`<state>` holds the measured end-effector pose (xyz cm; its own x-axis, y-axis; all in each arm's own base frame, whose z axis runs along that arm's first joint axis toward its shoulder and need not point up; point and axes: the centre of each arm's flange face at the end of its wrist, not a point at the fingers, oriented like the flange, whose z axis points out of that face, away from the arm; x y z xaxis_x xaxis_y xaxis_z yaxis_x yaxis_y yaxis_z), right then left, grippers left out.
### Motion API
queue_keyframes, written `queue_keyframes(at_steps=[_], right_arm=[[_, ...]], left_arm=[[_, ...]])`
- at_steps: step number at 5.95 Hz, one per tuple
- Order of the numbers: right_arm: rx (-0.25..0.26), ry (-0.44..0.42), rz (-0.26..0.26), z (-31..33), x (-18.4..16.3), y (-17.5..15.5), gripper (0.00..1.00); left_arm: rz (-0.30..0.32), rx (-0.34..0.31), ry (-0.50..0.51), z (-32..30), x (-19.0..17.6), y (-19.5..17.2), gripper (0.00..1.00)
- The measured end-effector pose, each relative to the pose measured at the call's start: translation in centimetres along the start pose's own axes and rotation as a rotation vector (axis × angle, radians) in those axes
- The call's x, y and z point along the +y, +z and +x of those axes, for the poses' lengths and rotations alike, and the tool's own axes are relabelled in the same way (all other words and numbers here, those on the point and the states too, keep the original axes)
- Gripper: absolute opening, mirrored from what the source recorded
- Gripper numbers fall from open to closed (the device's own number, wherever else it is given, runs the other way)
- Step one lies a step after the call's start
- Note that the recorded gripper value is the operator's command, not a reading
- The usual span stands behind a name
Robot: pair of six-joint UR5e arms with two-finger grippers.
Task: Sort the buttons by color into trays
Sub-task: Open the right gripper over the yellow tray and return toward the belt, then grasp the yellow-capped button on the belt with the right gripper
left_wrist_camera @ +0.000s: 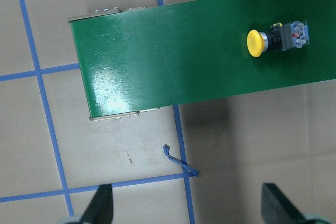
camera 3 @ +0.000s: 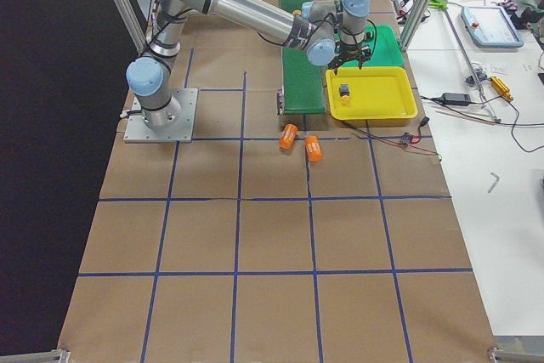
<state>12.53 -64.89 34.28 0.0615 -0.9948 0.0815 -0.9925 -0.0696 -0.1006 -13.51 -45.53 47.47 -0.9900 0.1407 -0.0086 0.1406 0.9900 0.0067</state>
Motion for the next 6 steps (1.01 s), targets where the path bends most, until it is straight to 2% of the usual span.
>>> queue_keyframes(at_steps=[1,2,3,4,6], right_arm=[[-0.047,0.067,0.003,-2.4,-4.6,-1.8,1.00],[-0.070,0.103,0.000,-4.2,-8.4,-2.4,1.00],[-0.089,0.123,-0.002,-5.5,-10.6,-1.9,1.00],[-0.112,0.148,-0.005,-6.8,-12.5,-0.3,1.00],[-0.085,0.159,0.005,-8.9,-16.3,3.5,1.00]], left_arm=[[0.005,-0.001,-0.001,-0.2,0.0,-0.2,0.99],[0.009,-0.002,0.001,-0.4,-0.3,-0.7,0.99],[0.007,-0.002,0.001,-0.5,-0.5,-1.5,0.99],[-0.004,0.000,0.001,-0.6,-0.7,-1.7,0.99],[-0.020,0.001,-0.001,-0.6,-0.9,-1.7,0.99]])
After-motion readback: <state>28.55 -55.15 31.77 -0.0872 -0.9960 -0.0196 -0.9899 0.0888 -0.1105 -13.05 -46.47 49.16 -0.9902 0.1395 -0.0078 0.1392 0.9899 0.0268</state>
